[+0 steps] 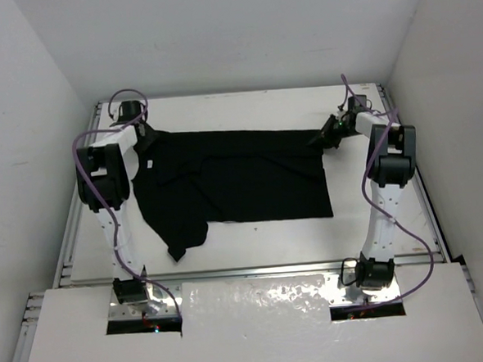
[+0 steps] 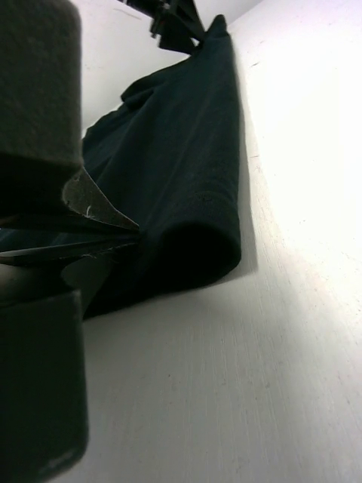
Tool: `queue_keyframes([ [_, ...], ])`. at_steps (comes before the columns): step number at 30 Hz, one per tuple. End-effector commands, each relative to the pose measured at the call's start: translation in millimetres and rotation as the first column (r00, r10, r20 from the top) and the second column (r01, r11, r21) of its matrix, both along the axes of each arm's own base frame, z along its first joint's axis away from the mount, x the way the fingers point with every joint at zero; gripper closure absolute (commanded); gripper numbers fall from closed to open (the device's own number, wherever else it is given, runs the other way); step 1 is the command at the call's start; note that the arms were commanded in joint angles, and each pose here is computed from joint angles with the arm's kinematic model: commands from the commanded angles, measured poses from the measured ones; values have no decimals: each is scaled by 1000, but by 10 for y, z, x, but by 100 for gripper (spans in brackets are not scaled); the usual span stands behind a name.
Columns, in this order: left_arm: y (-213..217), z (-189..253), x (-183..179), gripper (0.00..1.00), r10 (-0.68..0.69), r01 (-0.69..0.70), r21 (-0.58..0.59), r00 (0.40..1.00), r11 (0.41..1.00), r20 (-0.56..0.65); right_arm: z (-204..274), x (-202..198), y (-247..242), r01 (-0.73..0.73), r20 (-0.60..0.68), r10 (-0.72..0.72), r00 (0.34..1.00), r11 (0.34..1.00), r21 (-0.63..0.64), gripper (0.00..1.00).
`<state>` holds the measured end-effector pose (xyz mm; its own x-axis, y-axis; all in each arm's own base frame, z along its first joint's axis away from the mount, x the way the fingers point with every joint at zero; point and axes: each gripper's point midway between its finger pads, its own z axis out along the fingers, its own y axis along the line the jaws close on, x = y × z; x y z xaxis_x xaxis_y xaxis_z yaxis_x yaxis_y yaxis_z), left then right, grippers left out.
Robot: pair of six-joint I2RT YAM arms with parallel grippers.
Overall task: Fold and stack the t-shirts
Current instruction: Fold the flattened tshirt in 1/3 of the way
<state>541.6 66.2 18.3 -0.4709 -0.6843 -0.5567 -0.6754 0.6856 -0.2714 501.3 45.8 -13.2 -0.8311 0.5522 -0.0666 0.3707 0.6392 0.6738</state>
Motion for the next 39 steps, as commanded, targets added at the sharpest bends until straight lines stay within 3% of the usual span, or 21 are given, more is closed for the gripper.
queue_keyframes([
  [1,-109,275,-128,54,-76,77,-34,997,996,17,-152,-62,-223,18,-21,-21,1000,991,-136,85],
  [8,-58,1100,169,58,-65,66,4,970,998,236,604,248,-311,29,205,16,979,976,-214,81],
  [13,-171,1046,562,92,-104,125,-40,933,991,343,859,426,-138,1,321,66,945,979,-204,81],
  [16,-337,899,739,99,-142,198,-102,905,975,401,815,547,-11,-40,340,93,936,986,-161,80],
  [19,-348,420,804,100,-118,175,-165,944,971,307,449,652,103,-86,280,109,954,992,-92,81],
  [25,-213,20,622,100,-32,52,-170,993,984,117,267,610,184,-91,211,98,972,995,-41,81],
  [29,-16,-192,383,100,64,-64,-111,998,992,-2,57,525,87,-62,144,75,987,994,-88,82],
  [33,93,-252,237,100,107,-110,-74,993,991,-40,-181,472,-83,-34,62,45,997,987,-158,84],
  [37,94,-285,228,100,86,-88,-68,996,994,-37,-133,630,-275,21,103,-2,995,981,-192,84],
  [39,16,-318,279,100,39,-42,-102,999,994,-26,118,818,-320,31,205,15,979,975,-220,85],
])
